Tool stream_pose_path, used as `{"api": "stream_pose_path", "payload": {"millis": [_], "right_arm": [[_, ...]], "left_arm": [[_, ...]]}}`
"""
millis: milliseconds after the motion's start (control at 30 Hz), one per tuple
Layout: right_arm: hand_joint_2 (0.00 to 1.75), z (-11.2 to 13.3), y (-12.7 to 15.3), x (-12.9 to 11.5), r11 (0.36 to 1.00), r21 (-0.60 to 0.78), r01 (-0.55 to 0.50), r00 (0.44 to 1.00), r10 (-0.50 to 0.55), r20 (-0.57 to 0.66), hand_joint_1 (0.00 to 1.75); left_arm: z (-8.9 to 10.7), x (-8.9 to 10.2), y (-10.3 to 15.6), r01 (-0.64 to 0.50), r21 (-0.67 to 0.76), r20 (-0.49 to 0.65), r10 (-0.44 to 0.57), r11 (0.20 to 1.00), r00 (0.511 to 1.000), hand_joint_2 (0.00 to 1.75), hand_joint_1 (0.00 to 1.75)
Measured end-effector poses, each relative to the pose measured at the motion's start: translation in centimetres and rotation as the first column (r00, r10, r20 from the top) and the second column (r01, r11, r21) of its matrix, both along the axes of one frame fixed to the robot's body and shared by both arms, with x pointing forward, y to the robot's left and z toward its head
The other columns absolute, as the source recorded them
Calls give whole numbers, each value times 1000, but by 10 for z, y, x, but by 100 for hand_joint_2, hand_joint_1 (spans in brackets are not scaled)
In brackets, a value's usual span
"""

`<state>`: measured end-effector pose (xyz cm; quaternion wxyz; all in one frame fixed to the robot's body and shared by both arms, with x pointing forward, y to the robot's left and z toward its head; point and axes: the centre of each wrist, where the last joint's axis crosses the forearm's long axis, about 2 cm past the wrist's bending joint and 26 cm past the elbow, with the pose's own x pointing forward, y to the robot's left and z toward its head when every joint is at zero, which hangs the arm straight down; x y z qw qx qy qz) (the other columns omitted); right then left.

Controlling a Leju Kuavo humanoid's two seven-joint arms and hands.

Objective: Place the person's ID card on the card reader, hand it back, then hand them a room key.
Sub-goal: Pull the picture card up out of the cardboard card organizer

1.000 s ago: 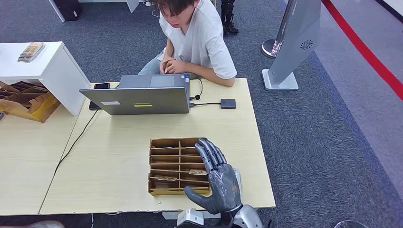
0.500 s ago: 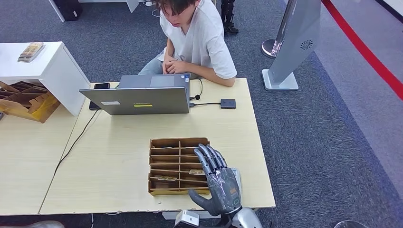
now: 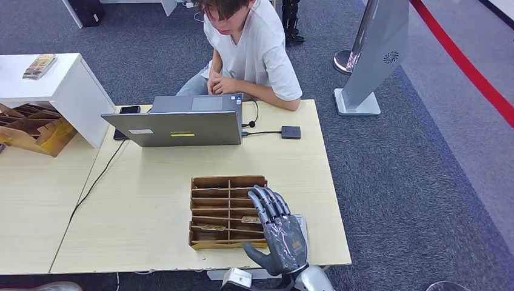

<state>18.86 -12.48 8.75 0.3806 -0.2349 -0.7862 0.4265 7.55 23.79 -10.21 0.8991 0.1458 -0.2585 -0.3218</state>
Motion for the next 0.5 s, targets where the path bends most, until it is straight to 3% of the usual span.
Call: {"api": "stream_pose_path", "payload": {"millis": [500], "right_arm": [[175, -6, -1, 2, 996, -88, 22, 1000, -22, -7, 10]], "left_arm": [[0, 1, 0, 2, 1, -5, -2, 1000, 1000, 0, 0]]}}
